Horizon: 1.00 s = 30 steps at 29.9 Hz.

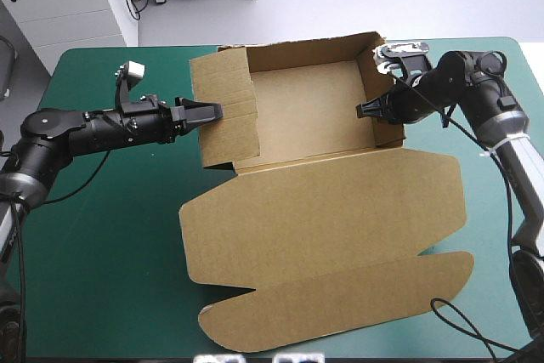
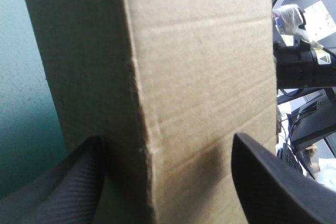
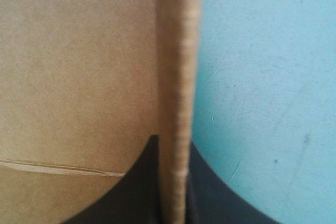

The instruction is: Fold the box

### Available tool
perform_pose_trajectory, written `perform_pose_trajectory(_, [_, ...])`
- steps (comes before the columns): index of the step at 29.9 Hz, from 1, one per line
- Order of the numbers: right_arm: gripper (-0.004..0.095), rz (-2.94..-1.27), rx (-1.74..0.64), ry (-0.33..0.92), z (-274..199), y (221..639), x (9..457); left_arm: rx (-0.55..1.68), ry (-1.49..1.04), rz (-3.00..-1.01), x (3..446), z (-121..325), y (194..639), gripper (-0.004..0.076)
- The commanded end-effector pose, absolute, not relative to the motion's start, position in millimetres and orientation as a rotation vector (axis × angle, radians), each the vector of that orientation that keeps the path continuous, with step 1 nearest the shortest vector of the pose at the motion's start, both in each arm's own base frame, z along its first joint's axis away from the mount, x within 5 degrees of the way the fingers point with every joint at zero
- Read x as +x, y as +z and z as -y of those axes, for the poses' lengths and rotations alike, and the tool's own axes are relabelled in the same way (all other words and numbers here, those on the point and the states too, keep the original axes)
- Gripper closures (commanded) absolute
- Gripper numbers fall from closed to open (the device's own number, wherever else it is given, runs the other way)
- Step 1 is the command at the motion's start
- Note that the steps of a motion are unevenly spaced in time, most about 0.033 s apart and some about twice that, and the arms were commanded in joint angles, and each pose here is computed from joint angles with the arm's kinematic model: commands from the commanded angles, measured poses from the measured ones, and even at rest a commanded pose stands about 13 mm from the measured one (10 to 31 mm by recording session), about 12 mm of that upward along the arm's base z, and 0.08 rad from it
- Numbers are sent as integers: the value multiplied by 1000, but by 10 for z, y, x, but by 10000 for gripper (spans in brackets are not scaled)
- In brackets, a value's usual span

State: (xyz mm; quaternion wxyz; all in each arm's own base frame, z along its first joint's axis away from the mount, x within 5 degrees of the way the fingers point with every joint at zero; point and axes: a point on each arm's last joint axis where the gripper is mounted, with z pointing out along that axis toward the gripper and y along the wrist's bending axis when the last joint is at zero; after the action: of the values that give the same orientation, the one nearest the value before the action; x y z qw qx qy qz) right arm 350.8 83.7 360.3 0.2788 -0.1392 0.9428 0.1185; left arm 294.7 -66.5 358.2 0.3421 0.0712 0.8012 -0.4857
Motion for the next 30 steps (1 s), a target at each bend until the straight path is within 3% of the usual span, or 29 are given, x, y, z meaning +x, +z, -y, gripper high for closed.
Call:
perform_pose_trajectory(1, [920,-2418,-357,346,-842,3866,3438,142,-1294,-1955,2900,681,3864,232])
perform_pose_trajectory(8, [920,-2413,-354,351,-846,3870,3440,154,-1308,-2029,2863,692,3823,232])
perform_pose_trajectory(16, [920,-2400,-337,291,-807,3873,3465,288,-983,-2264,2806,908,3971,232])
perform_pose_trajectory(30, [919,-2403,-324,326,-824,3902,3454,112,-673,-2334,2813,1518,3908,232])
